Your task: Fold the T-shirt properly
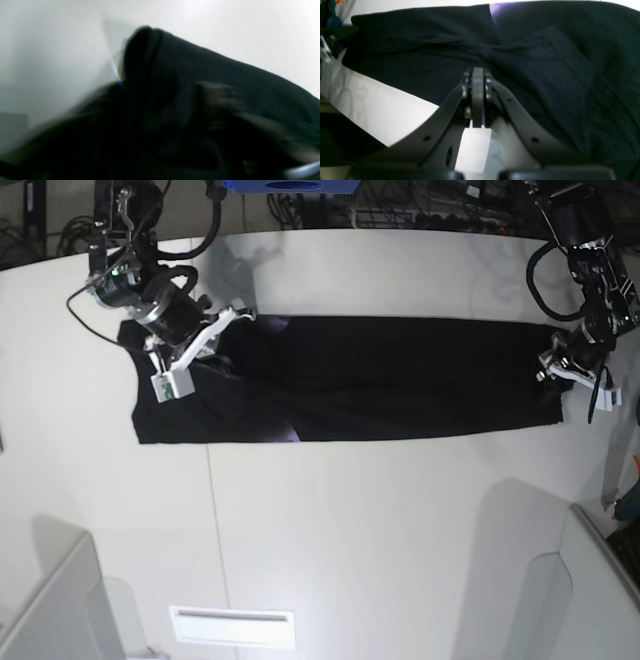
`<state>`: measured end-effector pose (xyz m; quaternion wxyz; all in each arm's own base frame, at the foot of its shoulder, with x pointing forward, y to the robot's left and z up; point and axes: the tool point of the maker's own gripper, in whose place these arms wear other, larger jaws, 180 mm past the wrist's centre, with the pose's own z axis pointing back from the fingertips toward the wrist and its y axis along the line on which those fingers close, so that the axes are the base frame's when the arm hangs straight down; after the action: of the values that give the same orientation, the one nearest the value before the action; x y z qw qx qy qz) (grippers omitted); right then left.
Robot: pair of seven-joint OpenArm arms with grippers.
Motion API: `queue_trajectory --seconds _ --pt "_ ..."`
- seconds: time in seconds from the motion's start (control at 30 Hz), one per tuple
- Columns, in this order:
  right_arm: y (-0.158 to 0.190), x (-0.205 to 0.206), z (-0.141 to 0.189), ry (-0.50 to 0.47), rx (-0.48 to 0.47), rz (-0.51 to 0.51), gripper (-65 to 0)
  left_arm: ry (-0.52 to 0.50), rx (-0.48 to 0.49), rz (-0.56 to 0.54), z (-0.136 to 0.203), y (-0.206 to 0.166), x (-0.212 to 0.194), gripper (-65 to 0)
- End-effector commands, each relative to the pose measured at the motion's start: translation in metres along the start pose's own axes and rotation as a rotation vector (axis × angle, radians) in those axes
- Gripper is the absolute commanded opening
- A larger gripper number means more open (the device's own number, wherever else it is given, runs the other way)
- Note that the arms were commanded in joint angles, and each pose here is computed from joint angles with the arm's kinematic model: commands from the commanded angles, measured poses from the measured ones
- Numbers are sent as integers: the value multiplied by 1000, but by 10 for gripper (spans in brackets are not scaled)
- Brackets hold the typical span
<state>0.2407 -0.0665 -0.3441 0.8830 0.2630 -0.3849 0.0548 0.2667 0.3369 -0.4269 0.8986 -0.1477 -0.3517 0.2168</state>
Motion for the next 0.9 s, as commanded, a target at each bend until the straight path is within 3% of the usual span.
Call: queue_trajectory --seconds 0.0,0.03,0.27,0.43,0.57,0.7,0.87 --pt "4 11 3 -41 12 11 -650 77 31 -11 2 8 -15 -551" --pt "4 9 3 -37 12 9 -650 75 32 -11 2 9 -14 -650" --pt "4 1 5 -22 10 -1 -650 16 100 -79 22 36 42 -650" --pt "4 0 5 -20 11 -4 -650 -62 94 -241 46 11 73 -650" --pt "4 0 5 -20 11 -4 -650 -78 42 -345 59 -27 55 -650" --pt "4 0 5 -19 11 -4 -650 -104 -8 -296 62 -64 26 -650" --pt "4 0 5 -17 12 -4 -650 -53 -115 -266 40 -116 -8 -650"
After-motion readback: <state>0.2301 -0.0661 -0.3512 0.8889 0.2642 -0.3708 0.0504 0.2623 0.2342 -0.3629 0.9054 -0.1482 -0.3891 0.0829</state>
